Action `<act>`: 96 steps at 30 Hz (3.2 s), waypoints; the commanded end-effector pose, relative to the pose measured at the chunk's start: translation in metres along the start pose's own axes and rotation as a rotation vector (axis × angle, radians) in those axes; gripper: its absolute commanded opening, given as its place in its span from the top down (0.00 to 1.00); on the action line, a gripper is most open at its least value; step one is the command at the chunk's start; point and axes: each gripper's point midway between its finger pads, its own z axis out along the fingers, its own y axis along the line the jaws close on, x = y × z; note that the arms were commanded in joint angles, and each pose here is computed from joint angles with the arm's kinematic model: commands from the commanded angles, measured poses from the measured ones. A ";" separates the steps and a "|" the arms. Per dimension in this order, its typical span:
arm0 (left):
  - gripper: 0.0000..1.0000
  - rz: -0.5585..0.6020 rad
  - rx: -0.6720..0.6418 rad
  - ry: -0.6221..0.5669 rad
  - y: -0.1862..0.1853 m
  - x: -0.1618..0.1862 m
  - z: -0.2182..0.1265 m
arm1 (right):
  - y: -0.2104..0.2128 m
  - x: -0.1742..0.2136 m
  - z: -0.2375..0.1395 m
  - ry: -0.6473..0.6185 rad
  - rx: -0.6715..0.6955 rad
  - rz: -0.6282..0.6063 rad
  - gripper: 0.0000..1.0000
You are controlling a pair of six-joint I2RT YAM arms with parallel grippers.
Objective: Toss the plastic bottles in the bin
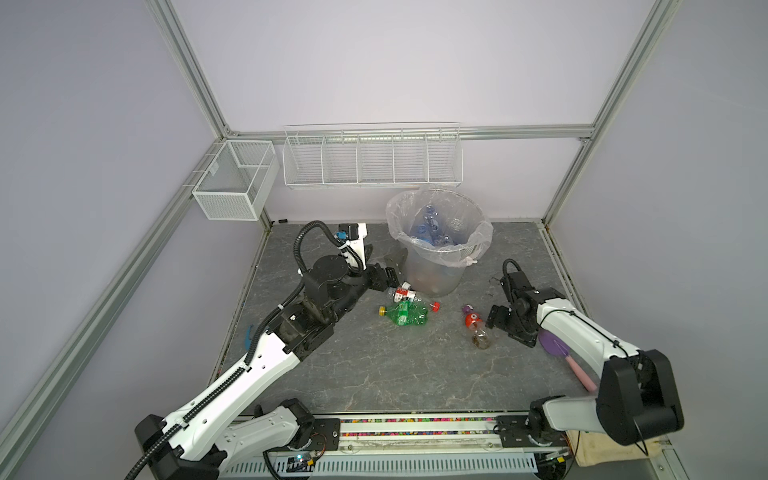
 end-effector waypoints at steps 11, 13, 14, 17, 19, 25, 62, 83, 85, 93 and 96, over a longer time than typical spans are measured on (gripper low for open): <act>0.01 -0.010 -0.002 -0.014 0.001 -0.003 -0.006 | 0.068 -0.002 -0.063 -0.143 -0.253 -0.263 0.03; 0.01 -0.013 -0.002 -0.013 0.001 -0.003 -0.006 | 0.077 0.003 -0.063 -0.141 -0.237 -0.323 0.02; 0.01 -0.012 -0.002 -0.012 0.001 -0.002 -0.006 | 0.080 0.006 -0.061 -0.134 -0.226 -0.345 0.02; 0.01 -0.011 -0.005 -0.012 0.001 -0.002 -0.007 | 0.083 0.013 -0.050 -0.111 -0.168 -0.396 0.02; 0.01 -0.013 -0.006 -0.013 0.002 -0.002 -0.008 | 0.084 0.017 -0.041 -0.093 -0.129 -0.423 0.02; 0.01 -0.015 -0.013 -0.013 0.004 -0.001 -0.011 | 0.080 0.023 -0.016 -0.064 -0.017 -0.465 0.04; 0.01 -0.013 -0.027 -0.013 0.008 0.001 -0.016 | 0.084 0.033 -0.026 -0.091 -0.064 -0.490 0.64; 0.01 -0.027 -0.029 -0.017 0.010 0.002 -0.020 | 0.114 0.037 -0.162 -0.426 -0.537 -0.622 0.64; 0.01 -0.027 -0.029 -0.016 0.010 0.002 -0.020 | 0.114 0.036 -0.178 -0.464 -0.573 -0.628 0.64; 0.01 -0.032 -0.030 -0.017 0.010 0.002 -0.021 | 0.107 0.018 -0.248 -0.689 -0.661 -0.630 0.62; 0.01 -0.032 -0.032 -0.015 0.010 0.002 -0.022 | 0.105 0.006 -0.272 -0.772 -0.652 -0.612 0.62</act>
